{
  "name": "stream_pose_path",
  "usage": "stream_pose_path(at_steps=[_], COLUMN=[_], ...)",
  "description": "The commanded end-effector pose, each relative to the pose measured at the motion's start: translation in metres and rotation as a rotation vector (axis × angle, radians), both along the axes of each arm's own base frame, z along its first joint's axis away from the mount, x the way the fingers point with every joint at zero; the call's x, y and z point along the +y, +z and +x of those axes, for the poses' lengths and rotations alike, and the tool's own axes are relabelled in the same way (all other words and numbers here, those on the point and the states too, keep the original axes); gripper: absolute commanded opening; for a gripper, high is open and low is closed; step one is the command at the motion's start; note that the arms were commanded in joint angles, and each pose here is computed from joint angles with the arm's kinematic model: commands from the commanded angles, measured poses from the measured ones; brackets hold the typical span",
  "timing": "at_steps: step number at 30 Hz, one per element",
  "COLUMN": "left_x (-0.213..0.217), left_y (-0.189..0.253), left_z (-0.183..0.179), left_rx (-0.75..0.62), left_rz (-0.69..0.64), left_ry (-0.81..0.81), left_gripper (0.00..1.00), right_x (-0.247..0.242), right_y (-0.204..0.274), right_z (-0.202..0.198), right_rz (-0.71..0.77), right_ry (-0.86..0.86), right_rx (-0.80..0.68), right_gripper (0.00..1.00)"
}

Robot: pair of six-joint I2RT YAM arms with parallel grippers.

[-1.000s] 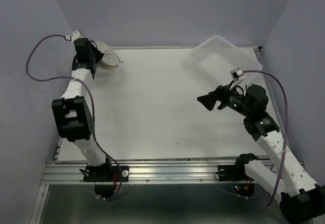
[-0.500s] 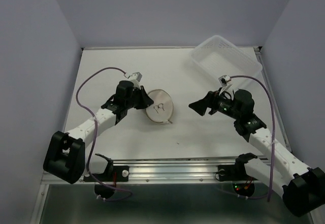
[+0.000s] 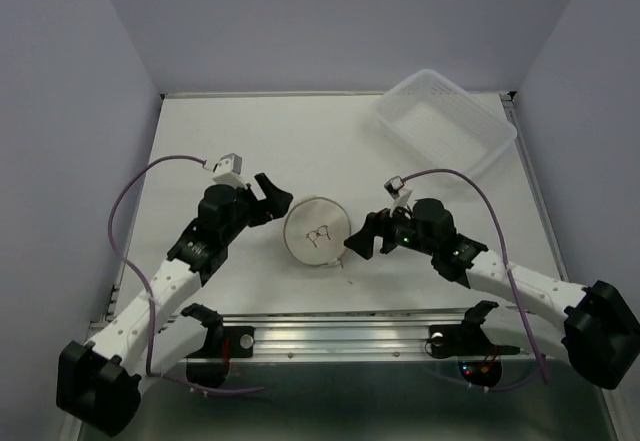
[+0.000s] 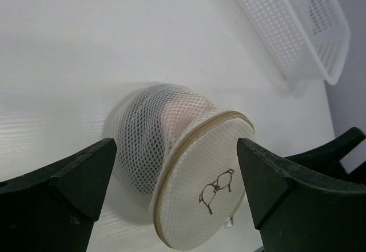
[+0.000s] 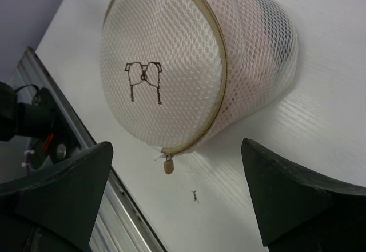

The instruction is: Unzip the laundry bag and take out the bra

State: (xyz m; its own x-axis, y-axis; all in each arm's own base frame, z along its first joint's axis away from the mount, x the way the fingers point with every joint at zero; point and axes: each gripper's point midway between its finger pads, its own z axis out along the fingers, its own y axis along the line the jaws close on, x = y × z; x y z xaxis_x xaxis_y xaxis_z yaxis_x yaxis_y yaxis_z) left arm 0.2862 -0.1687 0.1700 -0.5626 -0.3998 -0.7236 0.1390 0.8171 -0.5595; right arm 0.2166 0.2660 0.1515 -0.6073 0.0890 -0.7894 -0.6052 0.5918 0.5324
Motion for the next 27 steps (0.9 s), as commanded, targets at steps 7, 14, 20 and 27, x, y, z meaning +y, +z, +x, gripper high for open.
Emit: stream_pose_path(at_steps=[7, 14, 20, 27], left_x=[0.009, 0.002, -0.014, -0.023], left_y=[-0.039, -0.034, -0.035, -0.012], left_z=[-0.065, -0.058, -0.031, 0.018], left_rx=[0.092, 0.061, 0.061, -0.020], left_rz=[-0.278, -0.305, -0.255, -0.173], left_ry=[0.115, 0.102, 0.085, 0.121], left_gripper=[0.86, 0.51, 0.24, 0.15], right_x=[0.026, 0.044, 0.058, 0.077], right_y=[-0.014, -0.023, -0.031, -0.033], right_z=[0.003, 0.003, 0.007, 0.003], right_rz=[-0.083, -0.078, -0.088, -0.064], right_ry=[0.037, 0.063, 0.071, 0.088], right_rx=[-0.086, -0.071, -0.054, -0.050], right_gripper=[1.00, 1.00, 1.00, 1.00])
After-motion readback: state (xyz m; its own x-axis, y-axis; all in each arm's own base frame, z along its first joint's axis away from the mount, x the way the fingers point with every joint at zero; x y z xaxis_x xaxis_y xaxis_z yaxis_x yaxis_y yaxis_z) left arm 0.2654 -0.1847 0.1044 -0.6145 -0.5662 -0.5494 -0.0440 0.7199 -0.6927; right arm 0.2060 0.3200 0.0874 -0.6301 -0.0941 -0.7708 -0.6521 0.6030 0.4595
